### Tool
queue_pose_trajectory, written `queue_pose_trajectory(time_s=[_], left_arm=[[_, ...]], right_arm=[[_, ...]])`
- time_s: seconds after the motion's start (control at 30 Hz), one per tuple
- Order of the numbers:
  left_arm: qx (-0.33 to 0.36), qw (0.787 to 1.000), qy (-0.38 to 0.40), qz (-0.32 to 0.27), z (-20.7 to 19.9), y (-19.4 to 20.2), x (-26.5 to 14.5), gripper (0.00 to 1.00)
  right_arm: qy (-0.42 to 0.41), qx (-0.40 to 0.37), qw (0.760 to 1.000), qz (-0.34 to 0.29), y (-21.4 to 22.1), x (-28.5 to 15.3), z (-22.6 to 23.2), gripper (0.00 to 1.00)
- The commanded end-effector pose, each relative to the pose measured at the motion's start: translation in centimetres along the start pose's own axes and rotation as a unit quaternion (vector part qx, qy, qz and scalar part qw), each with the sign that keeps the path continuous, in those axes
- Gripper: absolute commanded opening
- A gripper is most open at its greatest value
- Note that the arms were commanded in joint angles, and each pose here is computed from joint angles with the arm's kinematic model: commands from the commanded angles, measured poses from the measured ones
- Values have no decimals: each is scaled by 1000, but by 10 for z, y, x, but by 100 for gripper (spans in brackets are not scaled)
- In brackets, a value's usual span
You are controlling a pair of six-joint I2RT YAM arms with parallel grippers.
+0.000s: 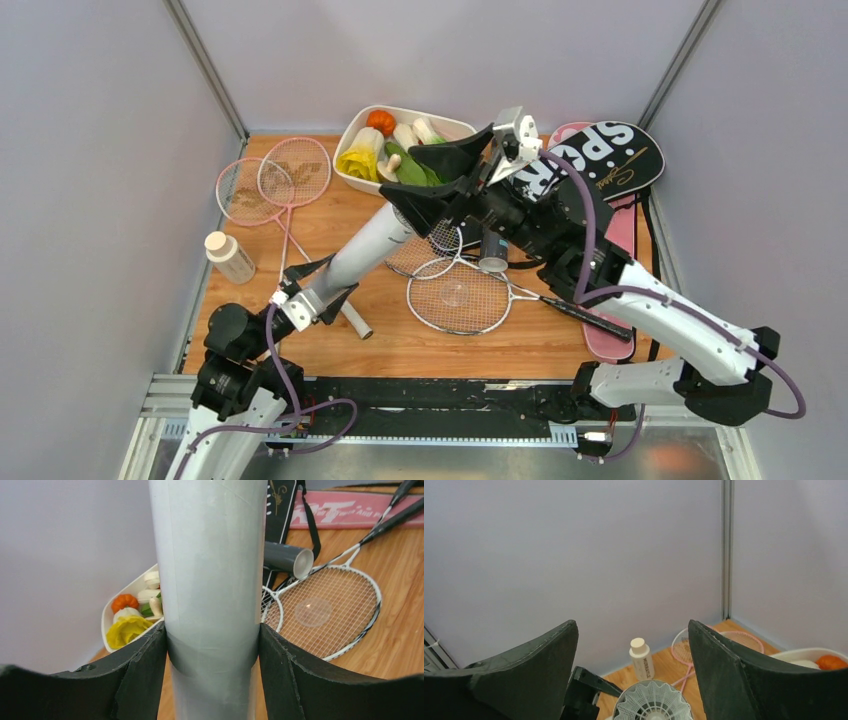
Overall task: Pack up the badminton gear
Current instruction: Place the shuttlecock at the shuttle tube.
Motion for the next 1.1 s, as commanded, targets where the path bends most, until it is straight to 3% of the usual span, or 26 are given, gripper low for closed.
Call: queue_pose_trajectory(time_s=[0.0,0.2,0.43,1.07], left_arm=[[114,993,26,2,3,-17,-3,0],[141,988,47,27,4,-15,0,0],[143,988,57,9,2,-18,1,0],[170,981,94,-28,-8,-25,2,0]], right_arm=[[49,5,996,74,0,-36,-9,84],[86,18,986,140,6,-81,-14,80],[102,23,969,223,27,-111,-15,80],[13,39,939,341,95,-91,3,81]])
Point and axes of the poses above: each gripper's point midway between its finger pads, its own x axis out along the fingers, its own z axis along the line the jaws close on, y = z × x, the point moved 6 cm from there along -x, back along the fingers, and after that the axes turned 12 degrees about -x, right-handed, at the moved point
